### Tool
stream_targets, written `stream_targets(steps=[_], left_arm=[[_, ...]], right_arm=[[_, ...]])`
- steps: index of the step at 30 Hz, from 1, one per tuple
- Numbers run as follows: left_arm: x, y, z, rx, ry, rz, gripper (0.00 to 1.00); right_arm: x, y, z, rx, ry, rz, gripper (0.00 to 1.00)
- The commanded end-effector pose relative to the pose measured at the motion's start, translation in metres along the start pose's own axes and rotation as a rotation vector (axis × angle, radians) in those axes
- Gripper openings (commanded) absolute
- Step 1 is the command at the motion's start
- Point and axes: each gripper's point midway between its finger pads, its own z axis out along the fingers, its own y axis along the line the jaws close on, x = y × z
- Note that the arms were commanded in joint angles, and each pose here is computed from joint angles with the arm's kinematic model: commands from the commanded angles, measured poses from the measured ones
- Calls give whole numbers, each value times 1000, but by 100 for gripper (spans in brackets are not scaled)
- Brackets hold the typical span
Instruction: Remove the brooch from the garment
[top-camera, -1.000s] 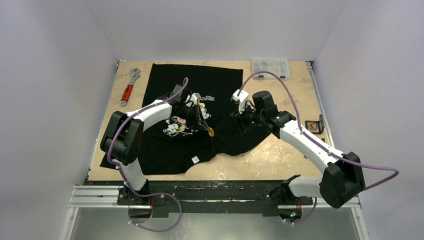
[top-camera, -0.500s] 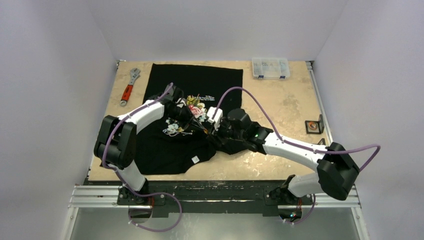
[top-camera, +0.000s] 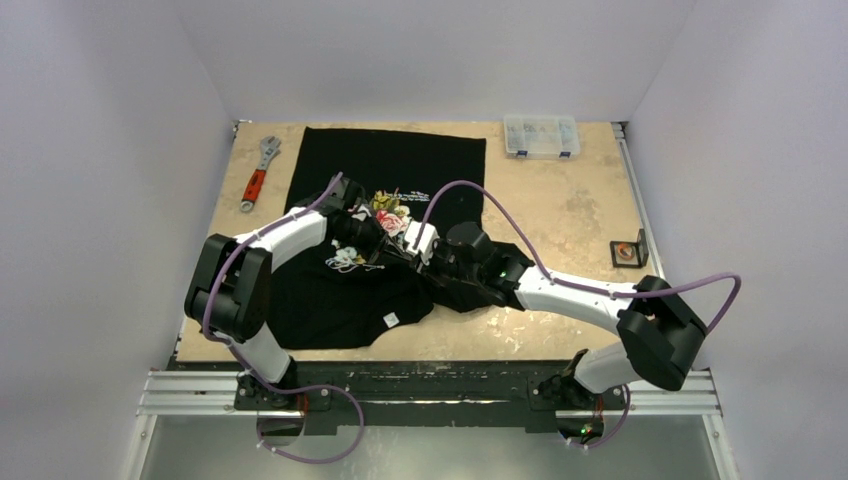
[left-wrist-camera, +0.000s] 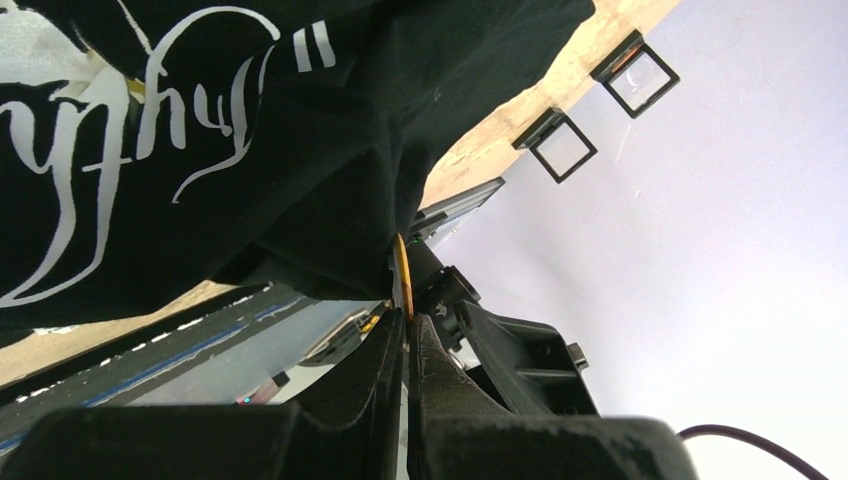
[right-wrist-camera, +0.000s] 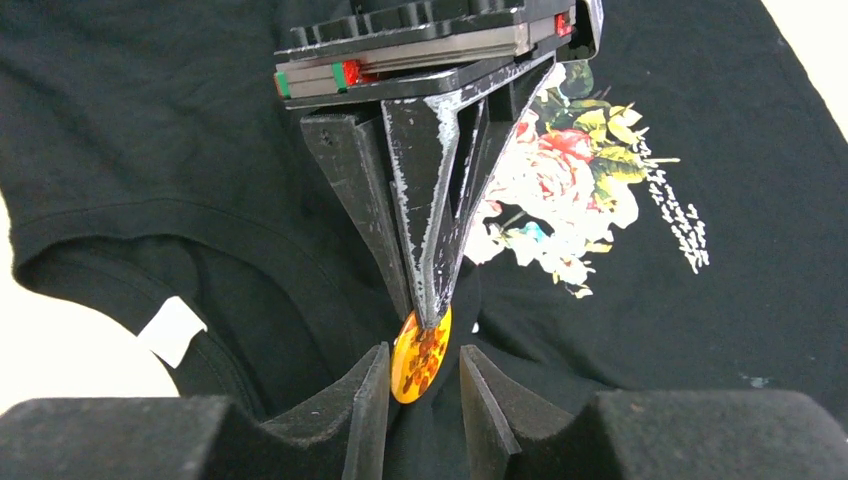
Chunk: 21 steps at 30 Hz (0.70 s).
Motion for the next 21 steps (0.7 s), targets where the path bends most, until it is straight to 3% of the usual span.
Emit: stream_targets(steps=[1,6,8,11,14,16,18,21], left_arm=[[9,-18,-14,69,27,-31,0],[9,-20,-13,82,34,-46,0],[10,-21,-14,85,33,-43,0],[11,-21,-15,87,33,-41,0],[8,-22,-17,99,26,-30,0],[4,-27,-20,125,6,22,20],[-2,-34,-29,147,-34,169,41],[-17,-42,-52,142,-153,383,63]], right_arm=[[-4,-6,4,27,-8,-65,32],[1,-2,4,22,7,-97,33],[2,-5,4,38,5,-106,28],[3,-6,4,44,6,-116,10],[6,-5,4,40,19,-122,0],[0,0,4,4,2,-116,0],[-7,6,1,-26,-14,-67,0],[-20,7,-6,-72,-44,0,0]])
